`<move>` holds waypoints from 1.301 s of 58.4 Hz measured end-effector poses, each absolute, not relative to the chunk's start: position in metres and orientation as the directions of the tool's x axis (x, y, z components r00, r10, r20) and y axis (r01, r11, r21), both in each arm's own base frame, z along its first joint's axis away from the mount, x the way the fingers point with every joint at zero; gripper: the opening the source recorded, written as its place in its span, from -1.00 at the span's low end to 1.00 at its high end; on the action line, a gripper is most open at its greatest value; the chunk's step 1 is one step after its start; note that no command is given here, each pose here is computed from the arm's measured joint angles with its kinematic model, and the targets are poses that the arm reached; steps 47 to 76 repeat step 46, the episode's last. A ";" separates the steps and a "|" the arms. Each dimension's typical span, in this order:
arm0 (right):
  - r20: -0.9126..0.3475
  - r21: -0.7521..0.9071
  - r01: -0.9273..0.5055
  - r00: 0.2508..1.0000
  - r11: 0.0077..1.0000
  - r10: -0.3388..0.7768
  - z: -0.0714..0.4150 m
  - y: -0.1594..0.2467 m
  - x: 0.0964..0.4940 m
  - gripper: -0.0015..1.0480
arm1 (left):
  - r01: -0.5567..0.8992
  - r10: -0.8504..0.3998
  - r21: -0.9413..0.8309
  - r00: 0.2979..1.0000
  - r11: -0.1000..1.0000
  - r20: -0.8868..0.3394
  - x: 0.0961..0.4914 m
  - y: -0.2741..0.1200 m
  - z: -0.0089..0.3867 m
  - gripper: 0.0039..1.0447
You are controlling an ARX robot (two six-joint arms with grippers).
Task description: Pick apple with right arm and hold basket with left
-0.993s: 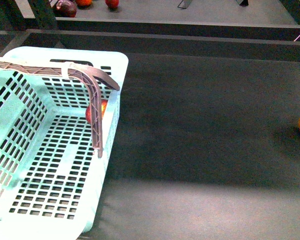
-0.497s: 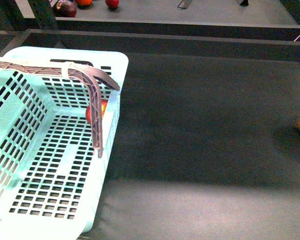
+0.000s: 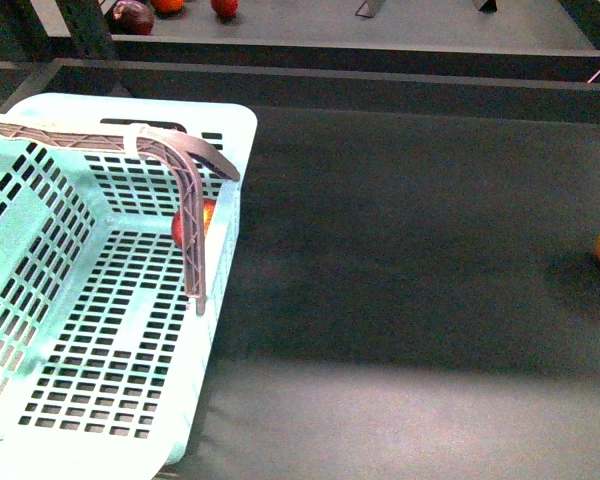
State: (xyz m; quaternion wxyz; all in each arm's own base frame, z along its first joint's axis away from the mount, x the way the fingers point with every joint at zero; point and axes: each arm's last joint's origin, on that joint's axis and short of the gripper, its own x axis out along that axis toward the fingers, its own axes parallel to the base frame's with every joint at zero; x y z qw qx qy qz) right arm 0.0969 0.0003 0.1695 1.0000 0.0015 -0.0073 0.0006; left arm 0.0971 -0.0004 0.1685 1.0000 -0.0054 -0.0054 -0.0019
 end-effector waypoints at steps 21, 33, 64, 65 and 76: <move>0.015 0.003 -0.001 1.000 1.000 0.001 0.170 0.000 0.097 0.83 | 0.004 -0.004 -0.011 1.000 1.000 0.011 0.097 0.000 0.168 -0.53; 0.015 0.003 -0.001 1.000 1.000 0.001 0.170 0.000 0.097 0.83 | 0.004 -0.004 -0.011 1.000 1.000 0.011 0.097 0.000 0.168 0.19; 0.015 0.003 -0.001 1.000 1.000 0.001 0.170 0.000 0.097 0.83 | 0.004 -0.004 -0.009 1.000 1.000 0.011 0.097 0.000 0.168 0.91; 0.015 0.003 -0.001 1.000 1.000 0.001 0.170 0.000 0.097 0.83 | 0.004 -0.004 -0.009 1.000 1.000 0.011 0.097 0.000 0.168 0.91; 0.015 0.003 -0.001 1.000 1.000 0.001 0.170 0.000 0.097 0.83 | 0.004 -0.004 -0.009 1.000 1.000 0.011 0.097 0.000 0.168 0.91</move>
